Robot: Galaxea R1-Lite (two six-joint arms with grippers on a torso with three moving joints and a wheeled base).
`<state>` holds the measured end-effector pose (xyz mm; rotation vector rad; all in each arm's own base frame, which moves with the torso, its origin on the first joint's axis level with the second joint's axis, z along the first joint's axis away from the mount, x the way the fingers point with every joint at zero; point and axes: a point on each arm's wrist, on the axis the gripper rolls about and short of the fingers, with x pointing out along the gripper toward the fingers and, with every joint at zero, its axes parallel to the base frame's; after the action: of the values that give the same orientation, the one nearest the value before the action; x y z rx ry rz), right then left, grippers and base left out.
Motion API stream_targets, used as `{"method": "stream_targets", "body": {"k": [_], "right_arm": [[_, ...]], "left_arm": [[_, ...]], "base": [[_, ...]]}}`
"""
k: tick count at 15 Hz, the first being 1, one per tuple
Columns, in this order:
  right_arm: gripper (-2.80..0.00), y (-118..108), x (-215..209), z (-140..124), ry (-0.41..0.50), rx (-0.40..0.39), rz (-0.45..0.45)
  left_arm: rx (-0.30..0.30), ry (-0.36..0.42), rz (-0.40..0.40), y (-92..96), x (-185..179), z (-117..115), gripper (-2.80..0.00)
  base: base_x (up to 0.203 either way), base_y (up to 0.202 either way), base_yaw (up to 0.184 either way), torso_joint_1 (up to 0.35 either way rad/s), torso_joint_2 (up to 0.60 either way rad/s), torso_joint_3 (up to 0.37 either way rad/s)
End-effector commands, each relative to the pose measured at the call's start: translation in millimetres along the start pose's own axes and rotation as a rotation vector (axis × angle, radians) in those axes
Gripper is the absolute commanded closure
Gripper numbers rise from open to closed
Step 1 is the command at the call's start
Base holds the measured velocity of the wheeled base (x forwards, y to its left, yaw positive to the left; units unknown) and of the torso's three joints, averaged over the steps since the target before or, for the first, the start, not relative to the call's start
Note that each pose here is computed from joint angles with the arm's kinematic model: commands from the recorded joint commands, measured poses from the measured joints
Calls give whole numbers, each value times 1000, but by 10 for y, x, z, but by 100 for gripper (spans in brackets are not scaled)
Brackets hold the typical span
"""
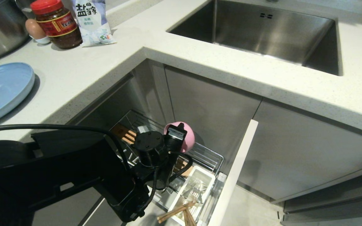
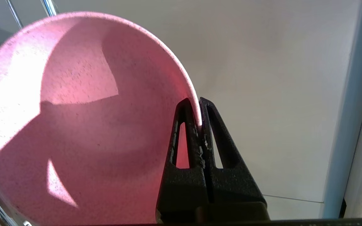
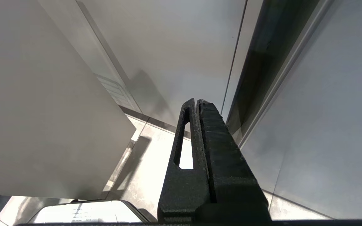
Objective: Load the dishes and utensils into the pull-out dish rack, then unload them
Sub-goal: Pick up the bowl and place it in the cupboard
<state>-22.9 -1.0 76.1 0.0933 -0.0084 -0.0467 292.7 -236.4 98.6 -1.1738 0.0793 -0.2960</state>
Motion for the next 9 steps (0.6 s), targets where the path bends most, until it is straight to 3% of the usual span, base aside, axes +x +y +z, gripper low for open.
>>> {"method": "stream_targets", "body": {"k": [1,6,9], "right_arm": [[0,0,-3,-1,-5,1,0],[0,0,-3,-1,-5,1,0],[0,0,-3,-1,-5,1,-1]], "left_arm": [[-9,-3,2,6,-4,-2,0],[-63,-23,-68,-223,-102,143,0],[-61,-9,-62,-186,-111,128,0]], "base": [[0,0,0,0,0,0],[0,0,0,0,0,0],[0,0,0,0,0,0]]}}
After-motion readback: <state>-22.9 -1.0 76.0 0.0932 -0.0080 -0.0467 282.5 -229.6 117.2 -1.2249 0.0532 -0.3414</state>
